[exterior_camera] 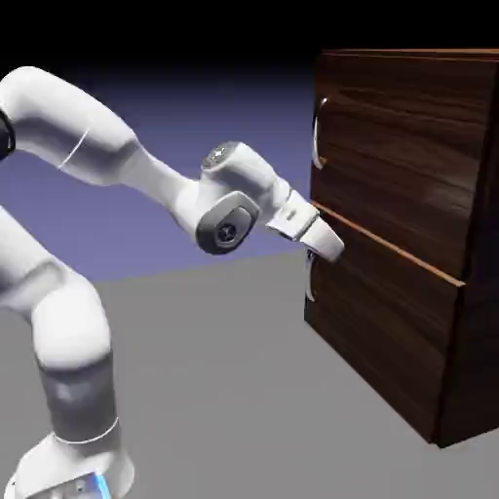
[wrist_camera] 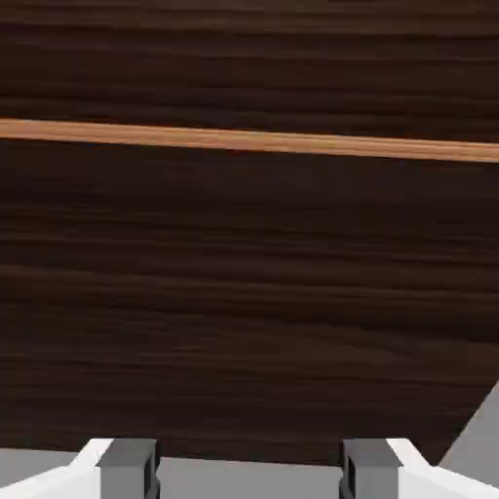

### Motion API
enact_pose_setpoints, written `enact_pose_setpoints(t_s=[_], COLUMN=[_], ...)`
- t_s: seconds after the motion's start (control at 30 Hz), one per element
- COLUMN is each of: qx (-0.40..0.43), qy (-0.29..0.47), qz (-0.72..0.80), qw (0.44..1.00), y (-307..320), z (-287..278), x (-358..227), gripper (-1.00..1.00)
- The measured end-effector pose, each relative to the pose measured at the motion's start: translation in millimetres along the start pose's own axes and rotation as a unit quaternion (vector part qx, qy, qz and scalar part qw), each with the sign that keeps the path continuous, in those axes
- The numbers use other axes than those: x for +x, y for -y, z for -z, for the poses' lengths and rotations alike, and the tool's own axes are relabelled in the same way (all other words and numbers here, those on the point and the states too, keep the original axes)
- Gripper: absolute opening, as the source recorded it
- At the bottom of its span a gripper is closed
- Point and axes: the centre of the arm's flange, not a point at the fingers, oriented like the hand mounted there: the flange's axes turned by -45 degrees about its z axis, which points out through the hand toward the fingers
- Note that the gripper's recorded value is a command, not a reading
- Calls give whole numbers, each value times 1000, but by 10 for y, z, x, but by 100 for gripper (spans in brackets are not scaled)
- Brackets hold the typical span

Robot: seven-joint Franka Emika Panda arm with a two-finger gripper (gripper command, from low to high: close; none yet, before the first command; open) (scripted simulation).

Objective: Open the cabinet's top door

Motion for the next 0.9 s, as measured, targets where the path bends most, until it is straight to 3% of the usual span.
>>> enact_pose_setpoints(t_s=[0.2, 0.4, 0.67, 0.9], qx=[16, 68, 169, 261], qy=[-93, -167, -215, -201], qz=[-211, -398, -600, -733], qw=[973, 900, 752, 595], y=[144, 413, 957, 1550], z=[487, 958, 1406, 1505], x=[552, 933, 1183, 1191], gripper=[0, 0, 0, 0])
